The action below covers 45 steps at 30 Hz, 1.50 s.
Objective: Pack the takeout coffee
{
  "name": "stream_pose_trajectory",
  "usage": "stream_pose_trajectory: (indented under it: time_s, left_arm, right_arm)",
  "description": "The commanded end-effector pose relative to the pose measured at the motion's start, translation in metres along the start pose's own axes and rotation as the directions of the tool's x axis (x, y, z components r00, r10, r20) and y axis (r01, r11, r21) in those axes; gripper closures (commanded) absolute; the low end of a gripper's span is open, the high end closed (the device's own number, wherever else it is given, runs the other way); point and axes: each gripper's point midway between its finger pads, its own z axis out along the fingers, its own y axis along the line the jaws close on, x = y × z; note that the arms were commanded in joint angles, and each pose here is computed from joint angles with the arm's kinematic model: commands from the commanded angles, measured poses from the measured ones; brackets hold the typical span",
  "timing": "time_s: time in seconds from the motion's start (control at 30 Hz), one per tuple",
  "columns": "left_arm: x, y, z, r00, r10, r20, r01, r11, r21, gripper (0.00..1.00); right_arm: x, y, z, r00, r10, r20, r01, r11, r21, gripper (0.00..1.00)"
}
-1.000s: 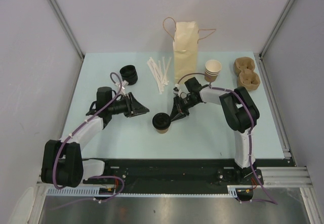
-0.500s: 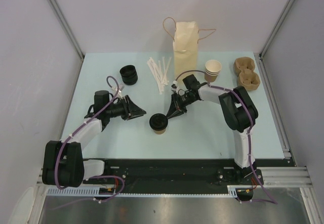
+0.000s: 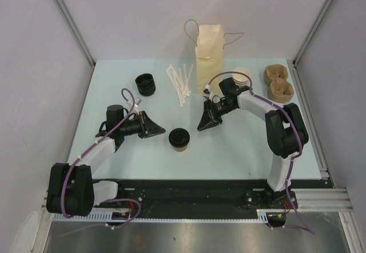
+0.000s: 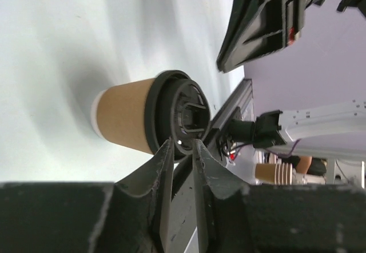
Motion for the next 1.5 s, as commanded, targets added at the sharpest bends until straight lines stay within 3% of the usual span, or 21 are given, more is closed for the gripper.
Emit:
stream_pose_trajectory:
  time_s: [0.0,0.2,0.37,0.53,0.87,1.47]
  left_arm:
    - [0.013,-0.029,0.0,0.993,0.106,-0.052,-0.099,0.988,0.118,0.78]
    - [0.03,-0.043,0.011,0.985,0.126,-0.12,-0.104,0.98,0.171,0.85]
    - [0.034,-0.046,0.023,0.978,0.136,-0.159,-0.106,0.976,0.189,0.9]
    - [0.037,-0.039,0.036,0.975,0.109,-0.196,-0.073,0.981,0.182,0.96]
    - [0.038,-0.02,0.049,0.97,0.048,-0.237,-0.013,0.989,0.146,1.0]
    - [0.058,0.058,0.054,0.96,-0.088,-0.267,0.056,0.99,-0.128,1.0]
  right_arm:
    - [0.014,0.046,-0.017,0.997,-0.075,0.002,0.074,0.993,-0.092,0.85]
    - [0.029,0.085,0.009,0.991,-0.12,-0.06,0.107,0.978,-0.182,0.85]
    - [0.025,0.09,0.027,0.99,-0.12,-0.073,0.102,0.972,-0.213,0.86]
    - [0.009,0.092,0.035,0.997,-0.042,-0.066,0.024,0.97,-0.243,0.87]
    - [0.006,0.033,0.065,0.992,0.048,-0.115,-0.066,0.984,-0.163,0.92]
    - [0.015,-0.048,0.093,0.965,0.211,-0.155,-0.214,0.977,-0.005,1.0]
